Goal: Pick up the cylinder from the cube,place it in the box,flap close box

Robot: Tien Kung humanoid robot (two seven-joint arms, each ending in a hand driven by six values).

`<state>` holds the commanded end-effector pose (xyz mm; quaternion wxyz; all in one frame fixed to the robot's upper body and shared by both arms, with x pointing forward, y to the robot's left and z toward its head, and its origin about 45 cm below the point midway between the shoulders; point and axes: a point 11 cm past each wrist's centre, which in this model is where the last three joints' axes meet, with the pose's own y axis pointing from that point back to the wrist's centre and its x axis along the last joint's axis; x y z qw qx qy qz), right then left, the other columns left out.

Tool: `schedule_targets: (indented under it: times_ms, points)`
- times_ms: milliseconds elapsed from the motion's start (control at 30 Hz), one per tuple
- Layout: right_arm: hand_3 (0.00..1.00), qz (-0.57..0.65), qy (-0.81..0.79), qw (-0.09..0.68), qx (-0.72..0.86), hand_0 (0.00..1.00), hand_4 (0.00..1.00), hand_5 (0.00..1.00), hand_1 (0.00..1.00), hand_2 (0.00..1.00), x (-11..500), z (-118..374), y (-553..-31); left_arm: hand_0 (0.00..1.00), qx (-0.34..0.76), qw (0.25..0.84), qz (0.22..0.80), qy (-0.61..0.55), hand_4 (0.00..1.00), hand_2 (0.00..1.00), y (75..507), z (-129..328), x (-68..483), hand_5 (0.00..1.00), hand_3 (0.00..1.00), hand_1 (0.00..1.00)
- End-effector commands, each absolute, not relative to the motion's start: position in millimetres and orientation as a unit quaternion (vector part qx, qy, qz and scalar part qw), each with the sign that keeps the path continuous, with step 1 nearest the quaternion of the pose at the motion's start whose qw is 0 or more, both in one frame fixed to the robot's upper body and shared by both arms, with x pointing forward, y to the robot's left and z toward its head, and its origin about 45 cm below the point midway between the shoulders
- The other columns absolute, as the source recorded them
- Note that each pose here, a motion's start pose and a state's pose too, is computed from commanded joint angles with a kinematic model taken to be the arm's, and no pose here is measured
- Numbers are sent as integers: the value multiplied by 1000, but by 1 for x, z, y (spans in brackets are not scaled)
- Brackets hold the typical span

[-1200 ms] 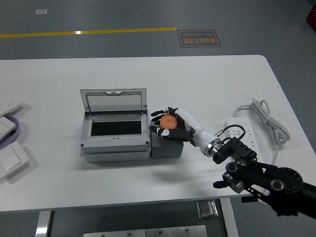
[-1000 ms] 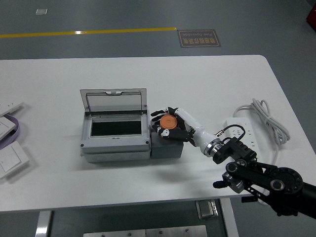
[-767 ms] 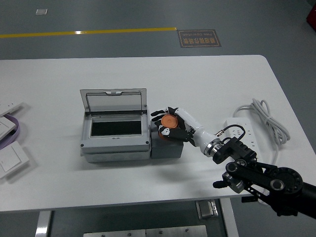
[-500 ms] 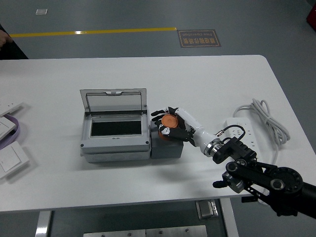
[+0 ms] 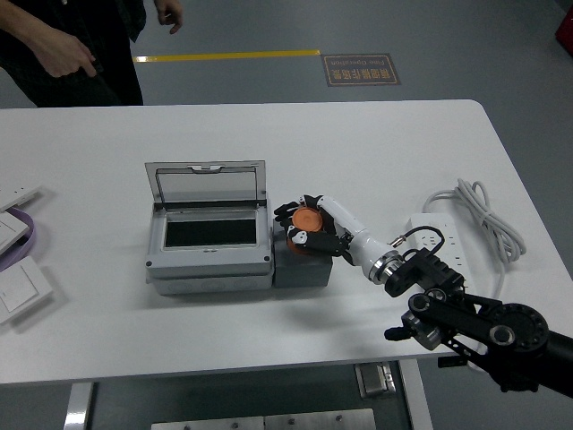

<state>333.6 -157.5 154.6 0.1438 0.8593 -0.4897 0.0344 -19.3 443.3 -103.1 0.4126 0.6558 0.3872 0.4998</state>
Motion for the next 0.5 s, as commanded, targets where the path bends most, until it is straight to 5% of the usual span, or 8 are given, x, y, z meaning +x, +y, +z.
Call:
schedule_targets:
  times_ms: [500]
  points:
    - [404, 39, -504, 125, 853, 658, 2, 2, 568, 541, 336, 161, -158, 599, 655, 412, 504, 385, 702, 566, 444, -103, -19, 261, 634, 579]
